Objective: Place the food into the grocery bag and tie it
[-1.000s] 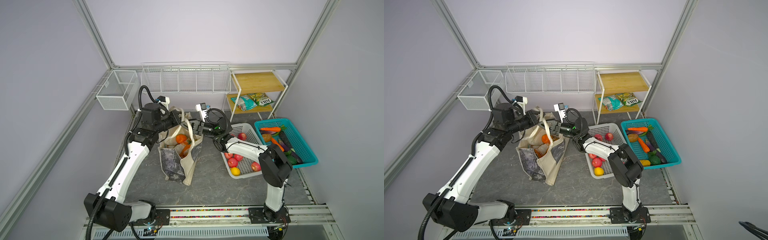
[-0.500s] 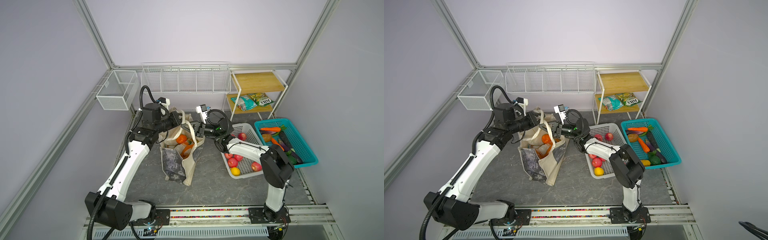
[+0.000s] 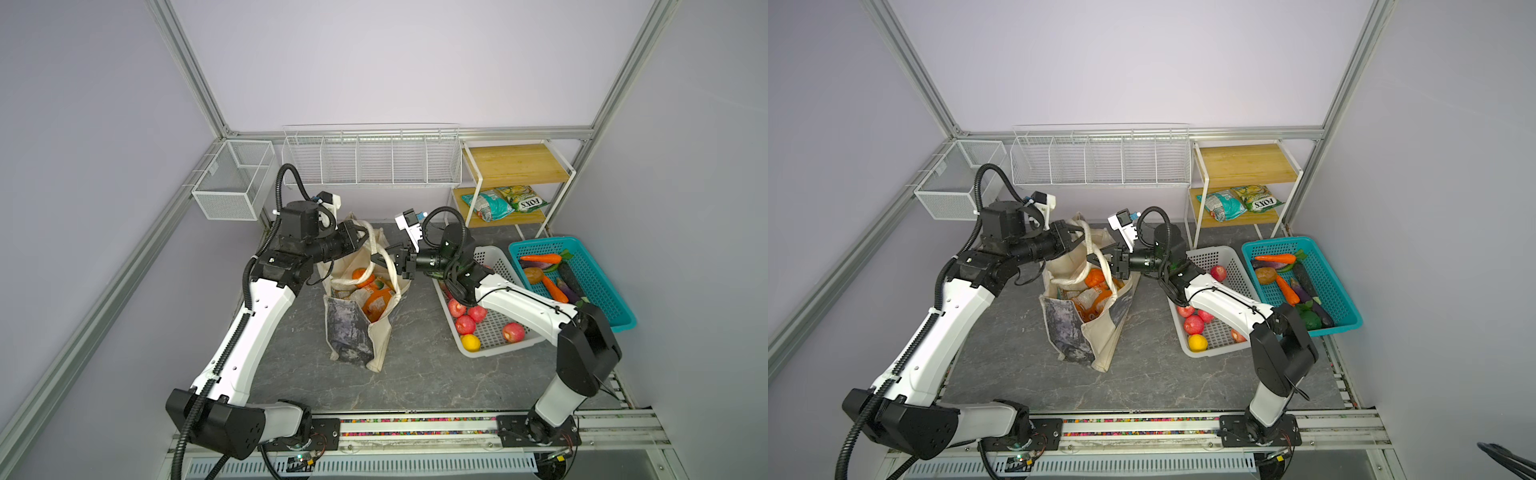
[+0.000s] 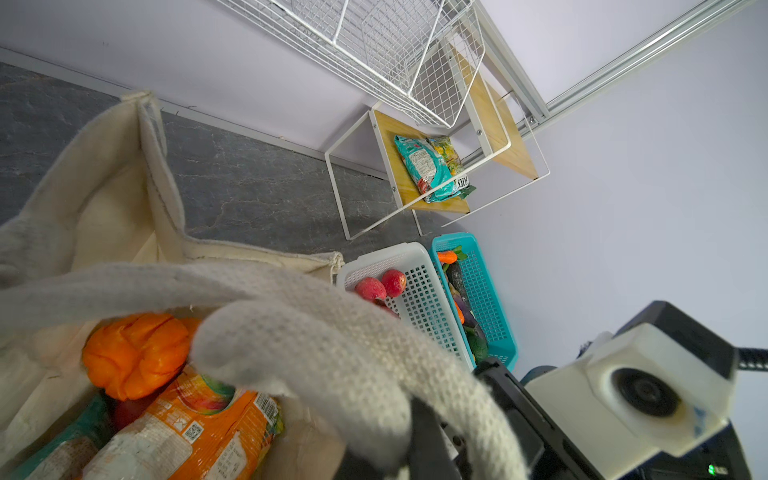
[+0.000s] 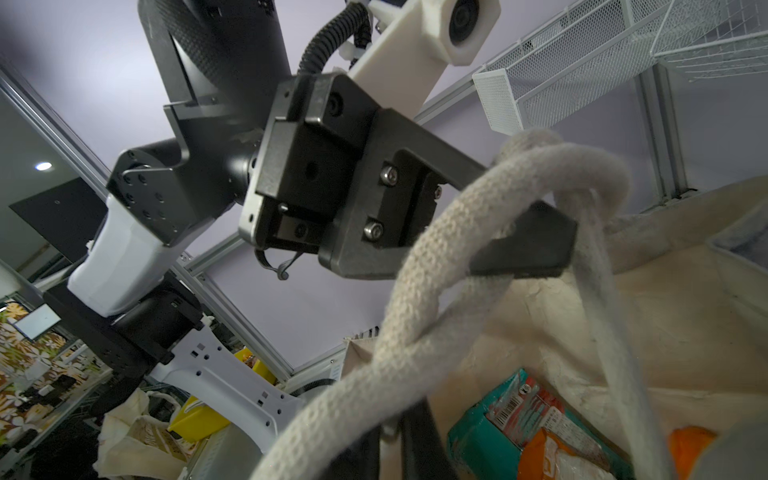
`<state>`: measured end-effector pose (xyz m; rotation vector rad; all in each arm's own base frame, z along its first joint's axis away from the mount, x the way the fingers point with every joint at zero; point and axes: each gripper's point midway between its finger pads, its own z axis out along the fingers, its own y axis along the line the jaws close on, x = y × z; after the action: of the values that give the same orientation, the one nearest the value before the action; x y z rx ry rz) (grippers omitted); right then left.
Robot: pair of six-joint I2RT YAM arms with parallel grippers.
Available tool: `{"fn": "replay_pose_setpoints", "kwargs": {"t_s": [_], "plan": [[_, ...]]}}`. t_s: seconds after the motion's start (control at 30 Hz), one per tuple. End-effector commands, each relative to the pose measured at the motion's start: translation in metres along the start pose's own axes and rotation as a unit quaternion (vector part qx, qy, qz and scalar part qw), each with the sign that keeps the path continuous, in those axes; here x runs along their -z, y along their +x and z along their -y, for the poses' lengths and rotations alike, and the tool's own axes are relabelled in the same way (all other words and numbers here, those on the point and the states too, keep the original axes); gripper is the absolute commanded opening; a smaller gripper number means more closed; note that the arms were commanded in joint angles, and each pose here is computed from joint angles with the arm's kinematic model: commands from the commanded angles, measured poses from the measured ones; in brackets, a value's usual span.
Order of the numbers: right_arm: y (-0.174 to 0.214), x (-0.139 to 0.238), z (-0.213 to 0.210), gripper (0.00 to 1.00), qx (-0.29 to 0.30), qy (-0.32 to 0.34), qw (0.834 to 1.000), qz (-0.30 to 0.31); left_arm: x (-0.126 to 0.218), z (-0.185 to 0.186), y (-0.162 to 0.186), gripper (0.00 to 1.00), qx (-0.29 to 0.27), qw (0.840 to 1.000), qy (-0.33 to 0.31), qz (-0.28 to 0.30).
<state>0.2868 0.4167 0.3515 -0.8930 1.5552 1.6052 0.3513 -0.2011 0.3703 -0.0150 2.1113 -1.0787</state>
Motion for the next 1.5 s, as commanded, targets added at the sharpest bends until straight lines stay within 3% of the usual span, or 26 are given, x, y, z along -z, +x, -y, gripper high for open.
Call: {"fn": "replay_pose_setpoints", "kwargs": {"t_s": [0.0,0.43,0.8,1.1,1.47], "plan": [[0.004,0.013,0.013,0.07,0.036,0.057,0.997,-0.028,0.021,0.010,-0.009,0.00,-0.011,1.000,0.004,0.021],[0.001,0.042,0.050,0.07,0.081,0.206,0.974,-0.043,0.039,0.010,0.015,0.00,0.020,1.000,0.013,-0.010],[-0.016,0.083,0.071,0.07,0.106,0.331,0.937,-0.004,0.065,-0.035,0.020,0.00,0.031,0.994,-0.107,0.007],[-0.022,0.133,0.085,0.07,0.097,0.442,0.891,0.041,0.084,-0.077,0.013,0.00,0.044,0.972,-0.223,0.051],[-0.004,0.192,0.100,0.07,0.078,0.551,0.830,0.051,0.122,-0.121,0.015,0.00,0.079,0.927,-0.353,0.104]]}}
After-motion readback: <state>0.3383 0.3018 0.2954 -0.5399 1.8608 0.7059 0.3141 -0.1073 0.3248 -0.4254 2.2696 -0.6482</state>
